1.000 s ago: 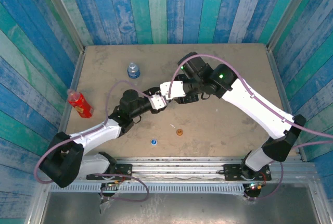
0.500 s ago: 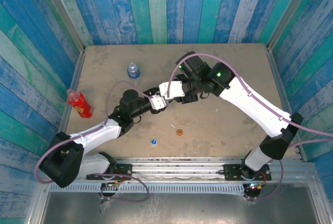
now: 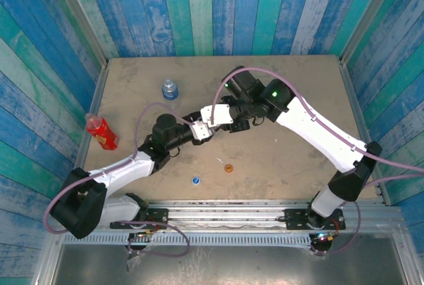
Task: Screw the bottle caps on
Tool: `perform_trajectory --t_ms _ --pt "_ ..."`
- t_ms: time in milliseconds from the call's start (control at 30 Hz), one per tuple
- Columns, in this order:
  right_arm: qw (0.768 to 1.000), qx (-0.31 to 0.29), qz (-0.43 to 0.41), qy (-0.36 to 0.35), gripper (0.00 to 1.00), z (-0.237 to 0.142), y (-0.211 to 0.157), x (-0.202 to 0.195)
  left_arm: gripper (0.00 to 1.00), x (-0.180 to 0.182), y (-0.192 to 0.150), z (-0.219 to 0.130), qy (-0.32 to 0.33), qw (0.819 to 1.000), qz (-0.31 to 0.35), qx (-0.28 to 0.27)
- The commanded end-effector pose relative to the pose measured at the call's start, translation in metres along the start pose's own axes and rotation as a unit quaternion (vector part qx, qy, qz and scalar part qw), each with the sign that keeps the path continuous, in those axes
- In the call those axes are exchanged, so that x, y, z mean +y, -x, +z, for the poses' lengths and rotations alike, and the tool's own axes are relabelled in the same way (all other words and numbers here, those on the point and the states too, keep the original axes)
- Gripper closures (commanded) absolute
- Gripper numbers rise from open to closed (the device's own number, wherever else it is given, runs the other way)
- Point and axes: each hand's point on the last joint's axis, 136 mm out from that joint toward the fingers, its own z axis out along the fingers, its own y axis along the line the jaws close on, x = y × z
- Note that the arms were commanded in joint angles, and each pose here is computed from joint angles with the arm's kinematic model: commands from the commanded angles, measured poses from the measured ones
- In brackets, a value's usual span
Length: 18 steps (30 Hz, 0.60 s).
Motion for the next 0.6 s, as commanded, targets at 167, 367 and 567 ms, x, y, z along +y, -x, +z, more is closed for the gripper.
perform_trajectory --t_ms 167,367,567 --pt "0.999 0.001 0.030 0.019 0.72 0.006 0.000 0.007 0.38 0.011 0.022 -0.004 0.013 0.999 -0.002 -0.032" --pt "0.999 0.012 0.041 0.025 0.76 0.011 -0.007 0.015 0.37 0.010 0.023 -0.004 0.011 0.999 -0.004 -0.036" --pt "0.986 -0.005 0.168 -0.009 0.92 0.005 0.001 -0.004 0.38 0.017 0.021 -0.004 0.028 0.999 -0.007 -0.030"
